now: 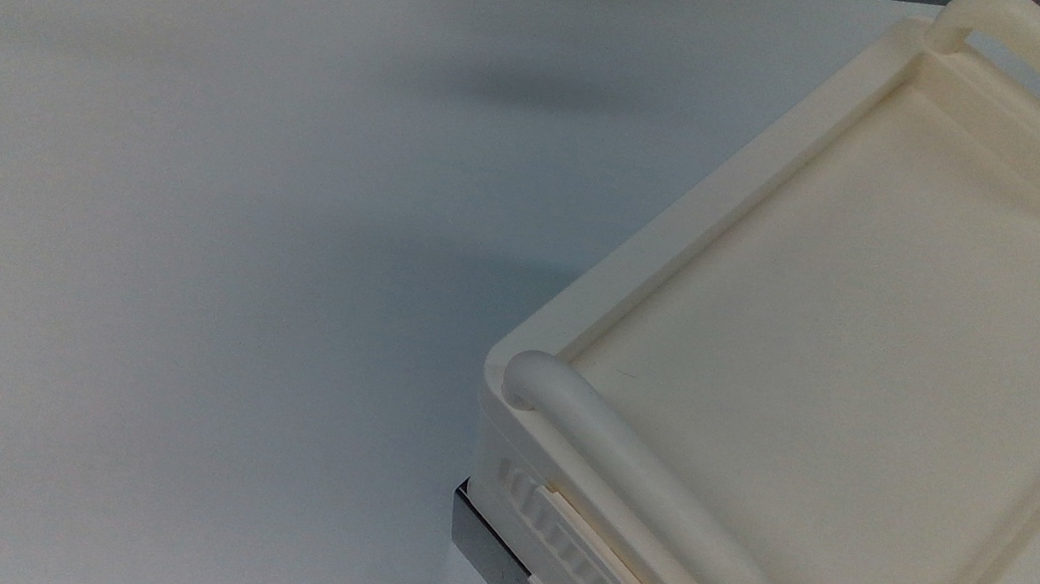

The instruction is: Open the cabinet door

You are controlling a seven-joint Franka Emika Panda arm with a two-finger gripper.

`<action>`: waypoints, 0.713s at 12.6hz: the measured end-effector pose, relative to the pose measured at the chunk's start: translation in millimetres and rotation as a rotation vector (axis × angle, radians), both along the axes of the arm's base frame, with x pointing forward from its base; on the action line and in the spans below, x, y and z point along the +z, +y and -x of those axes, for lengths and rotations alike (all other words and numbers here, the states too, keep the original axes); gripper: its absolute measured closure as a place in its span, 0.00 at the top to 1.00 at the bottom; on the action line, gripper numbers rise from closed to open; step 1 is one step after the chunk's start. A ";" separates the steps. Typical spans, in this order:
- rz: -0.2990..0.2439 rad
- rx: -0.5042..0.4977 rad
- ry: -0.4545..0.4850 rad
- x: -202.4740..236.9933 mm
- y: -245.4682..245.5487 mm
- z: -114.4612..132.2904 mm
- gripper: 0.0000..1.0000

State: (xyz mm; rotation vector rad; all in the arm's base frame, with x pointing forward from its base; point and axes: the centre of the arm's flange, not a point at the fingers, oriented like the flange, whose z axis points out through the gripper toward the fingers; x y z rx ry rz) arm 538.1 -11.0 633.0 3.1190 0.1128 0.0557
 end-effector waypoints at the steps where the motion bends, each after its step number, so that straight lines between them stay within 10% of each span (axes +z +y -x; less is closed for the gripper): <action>1: 0.007 0.006 0.005 -2.3 2.1 -0.2 1.00; 9: 0.007 0.005 0.009 -4.4 1.4 -0.1 1.00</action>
